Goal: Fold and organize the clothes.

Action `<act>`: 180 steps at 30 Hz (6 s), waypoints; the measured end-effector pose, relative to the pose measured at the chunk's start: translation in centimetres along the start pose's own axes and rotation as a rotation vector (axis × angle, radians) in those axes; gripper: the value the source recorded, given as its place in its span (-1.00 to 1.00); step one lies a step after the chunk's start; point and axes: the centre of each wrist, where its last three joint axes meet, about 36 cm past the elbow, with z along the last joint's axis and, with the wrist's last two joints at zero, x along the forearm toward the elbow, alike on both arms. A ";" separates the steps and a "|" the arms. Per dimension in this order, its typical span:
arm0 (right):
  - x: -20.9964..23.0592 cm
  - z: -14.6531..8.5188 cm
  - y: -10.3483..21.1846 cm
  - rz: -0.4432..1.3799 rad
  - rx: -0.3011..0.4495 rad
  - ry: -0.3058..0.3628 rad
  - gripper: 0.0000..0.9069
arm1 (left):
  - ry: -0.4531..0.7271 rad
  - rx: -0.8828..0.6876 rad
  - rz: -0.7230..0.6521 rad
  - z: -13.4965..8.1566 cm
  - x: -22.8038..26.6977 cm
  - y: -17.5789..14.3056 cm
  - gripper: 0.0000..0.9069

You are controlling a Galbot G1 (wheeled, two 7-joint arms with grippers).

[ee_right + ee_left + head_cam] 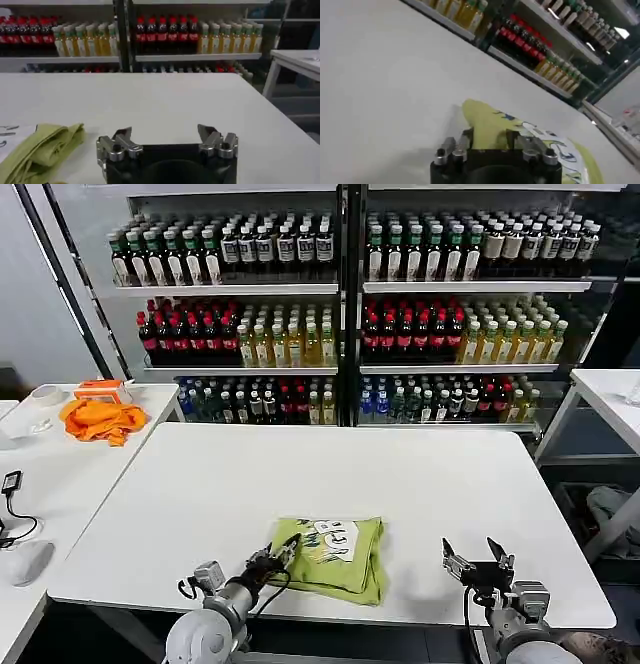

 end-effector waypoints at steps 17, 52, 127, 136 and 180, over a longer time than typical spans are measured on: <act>-0.2 -0.1 0.0 -0.001 -0.011 -0.003 1.00 | -0.058 0.285 0.068 -2.3 1.6 0.9 -0.87; -0.7 -0.4 1.6 -0.055 -0.041 -0.054 1.00 | -0.098 -0.538 -0.284 -13.1 8.6 6.9 -0.96; -14.9 -0.9 22.5 -0.455 -0.478 0.168 -1.00 | -0.255 -0.292 -0.135 -5.6 6.2 -1.9 1.00; -16.2 -1.6 22.9 -0.444 -0.478 0.164 -1.00 | -0.259 -0.283 -0.142 -5.6 6.3 -1.7 1.00; -17.1 -3.0 3.2 -0.121 0.073 -0.250 1.00 | -0.285 -0.323 -0.126 -3.7 6.4 -2.8 1.00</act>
